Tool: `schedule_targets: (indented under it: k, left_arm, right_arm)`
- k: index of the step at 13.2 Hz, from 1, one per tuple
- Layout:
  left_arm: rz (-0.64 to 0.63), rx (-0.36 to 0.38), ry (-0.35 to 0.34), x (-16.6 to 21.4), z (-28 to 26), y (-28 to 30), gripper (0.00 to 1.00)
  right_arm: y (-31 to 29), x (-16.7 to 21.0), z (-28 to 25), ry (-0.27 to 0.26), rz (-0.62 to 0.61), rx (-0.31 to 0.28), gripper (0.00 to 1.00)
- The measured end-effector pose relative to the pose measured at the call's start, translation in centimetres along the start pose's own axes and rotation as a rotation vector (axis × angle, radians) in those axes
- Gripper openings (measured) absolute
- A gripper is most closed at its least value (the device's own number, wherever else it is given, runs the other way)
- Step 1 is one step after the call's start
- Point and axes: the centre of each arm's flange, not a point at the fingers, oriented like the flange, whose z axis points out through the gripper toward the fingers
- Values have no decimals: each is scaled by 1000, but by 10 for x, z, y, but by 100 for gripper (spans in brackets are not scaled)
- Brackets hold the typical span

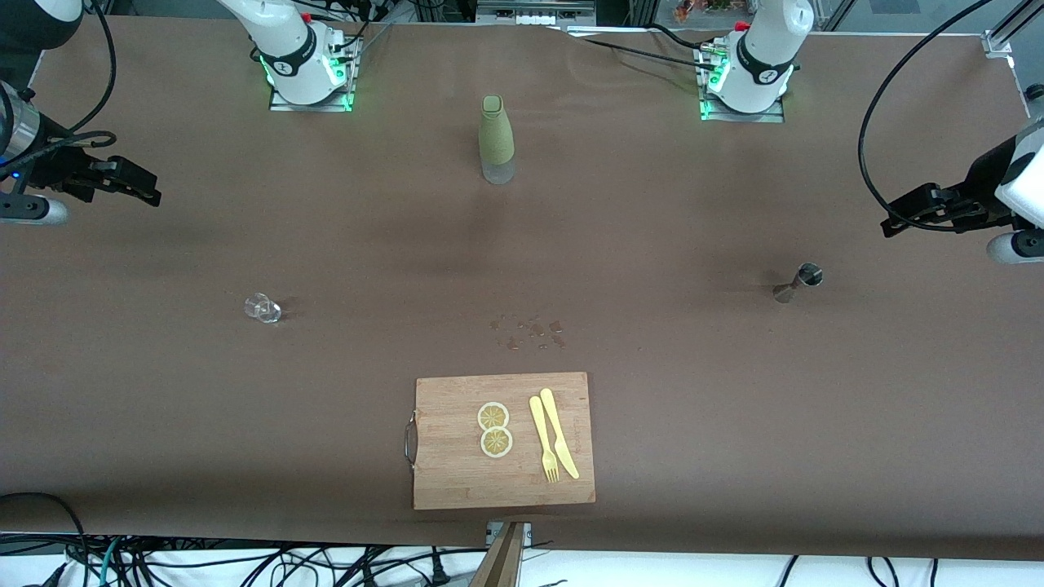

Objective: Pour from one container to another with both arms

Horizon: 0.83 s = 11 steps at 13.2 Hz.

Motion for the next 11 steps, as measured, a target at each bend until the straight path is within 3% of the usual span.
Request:
schedule_targets:
  k: [11]
  left_arm:
    - [-6,3,-25,3,13,-3,100]
  right_arm:
    - [36,12,36,-80,-431,56,100]
